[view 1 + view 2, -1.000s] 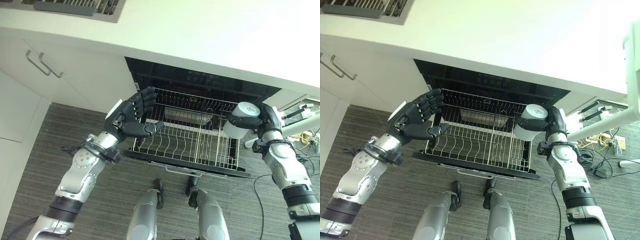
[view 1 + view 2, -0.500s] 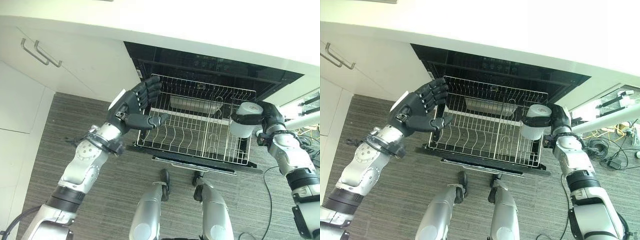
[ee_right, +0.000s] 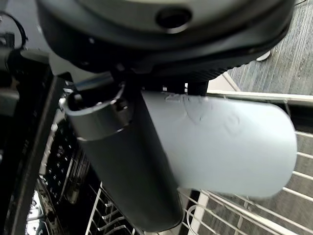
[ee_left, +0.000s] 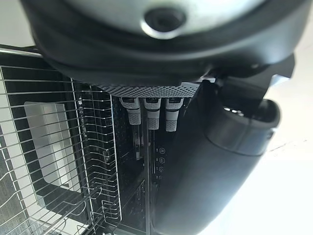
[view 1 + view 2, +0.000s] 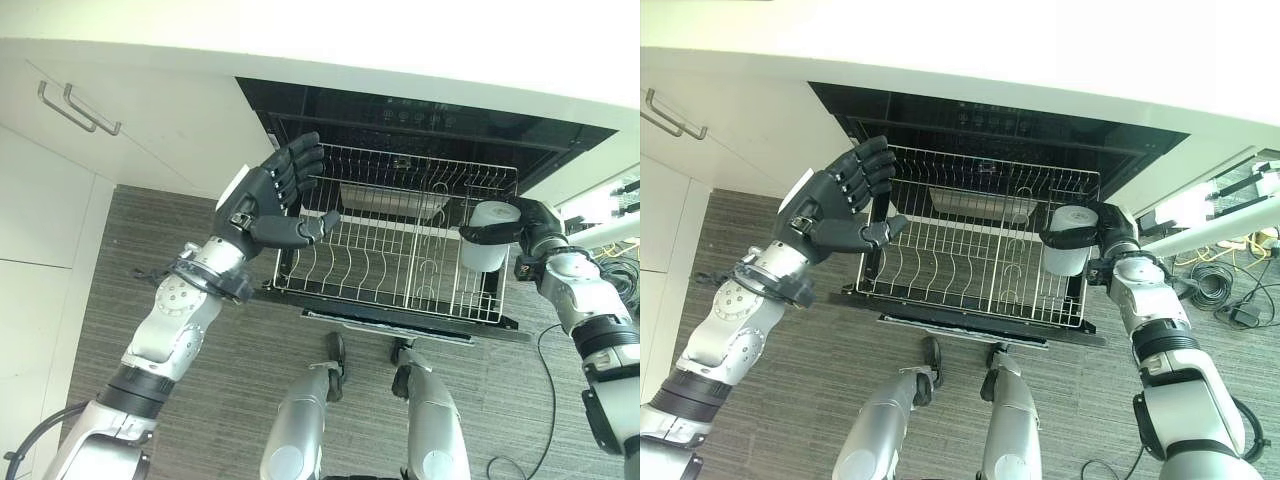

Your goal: Place the dishes in the dishwasher.

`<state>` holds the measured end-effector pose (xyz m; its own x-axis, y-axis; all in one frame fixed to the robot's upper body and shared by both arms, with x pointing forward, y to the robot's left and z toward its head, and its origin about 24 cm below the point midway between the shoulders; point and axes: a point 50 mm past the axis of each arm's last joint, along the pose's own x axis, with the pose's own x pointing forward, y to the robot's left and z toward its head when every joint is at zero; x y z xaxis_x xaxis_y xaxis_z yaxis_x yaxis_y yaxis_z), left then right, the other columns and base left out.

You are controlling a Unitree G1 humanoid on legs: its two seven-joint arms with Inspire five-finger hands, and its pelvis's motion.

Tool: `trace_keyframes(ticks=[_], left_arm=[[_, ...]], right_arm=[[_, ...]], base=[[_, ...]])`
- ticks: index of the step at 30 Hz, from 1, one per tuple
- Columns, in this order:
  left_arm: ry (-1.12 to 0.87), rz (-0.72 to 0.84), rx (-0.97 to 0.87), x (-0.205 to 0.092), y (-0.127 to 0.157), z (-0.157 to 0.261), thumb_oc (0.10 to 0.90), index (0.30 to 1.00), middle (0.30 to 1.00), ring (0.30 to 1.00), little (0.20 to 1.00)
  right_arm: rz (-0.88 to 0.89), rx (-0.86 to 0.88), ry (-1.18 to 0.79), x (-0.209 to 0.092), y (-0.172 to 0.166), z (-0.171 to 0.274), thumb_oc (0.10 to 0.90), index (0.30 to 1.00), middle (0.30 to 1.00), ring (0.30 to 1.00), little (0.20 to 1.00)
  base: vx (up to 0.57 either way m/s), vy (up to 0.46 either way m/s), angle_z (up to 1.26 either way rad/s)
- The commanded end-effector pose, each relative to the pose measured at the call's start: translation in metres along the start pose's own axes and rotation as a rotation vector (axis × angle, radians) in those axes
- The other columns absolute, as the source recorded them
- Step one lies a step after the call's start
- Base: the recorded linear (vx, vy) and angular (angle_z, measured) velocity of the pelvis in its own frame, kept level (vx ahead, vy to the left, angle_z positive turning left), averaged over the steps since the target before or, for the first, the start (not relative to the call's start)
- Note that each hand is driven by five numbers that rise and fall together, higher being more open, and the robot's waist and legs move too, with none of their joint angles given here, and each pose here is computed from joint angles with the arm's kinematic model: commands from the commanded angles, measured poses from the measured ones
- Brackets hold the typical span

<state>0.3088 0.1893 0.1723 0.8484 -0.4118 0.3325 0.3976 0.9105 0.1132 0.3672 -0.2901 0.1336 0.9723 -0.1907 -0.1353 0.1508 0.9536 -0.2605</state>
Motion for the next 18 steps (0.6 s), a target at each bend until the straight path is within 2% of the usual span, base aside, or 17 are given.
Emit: trace_keyframes(ticks=[1,5,18], left_arm=[[-0.294,-0.05,-0.048,0.009,-0.017,0.045,0.8,0.9,0.9,0.9,0.9],[-0.297,-0.028,-0.036,0.004,-0.016,0.044,0.8,0.9,0.9,0.9,0.9],[-0.298,0.01,-0.012,-0.006,-0.011,0.043,0.8,0.9,0.9,0.9,0.9]], right_arm=[[-0.047,-0.089,-0.161,-0.003,-0.024,0.049,0.8,0.9,0.9,0.9,0.9],[-0.05,-0.132,-0.264,-0.012,-0.022,0.072,0.8,0.9,0.9,0.9,0.9],[-0.066,-0.147,-0.43,-0.039,-0.014,0.094,0.8,0.9,0.9,0.9,0.9]], base=[[-0.01,0.033,-0.01],[-0.01,0.023,-0.06],[0.0,0.003,-0.02]])
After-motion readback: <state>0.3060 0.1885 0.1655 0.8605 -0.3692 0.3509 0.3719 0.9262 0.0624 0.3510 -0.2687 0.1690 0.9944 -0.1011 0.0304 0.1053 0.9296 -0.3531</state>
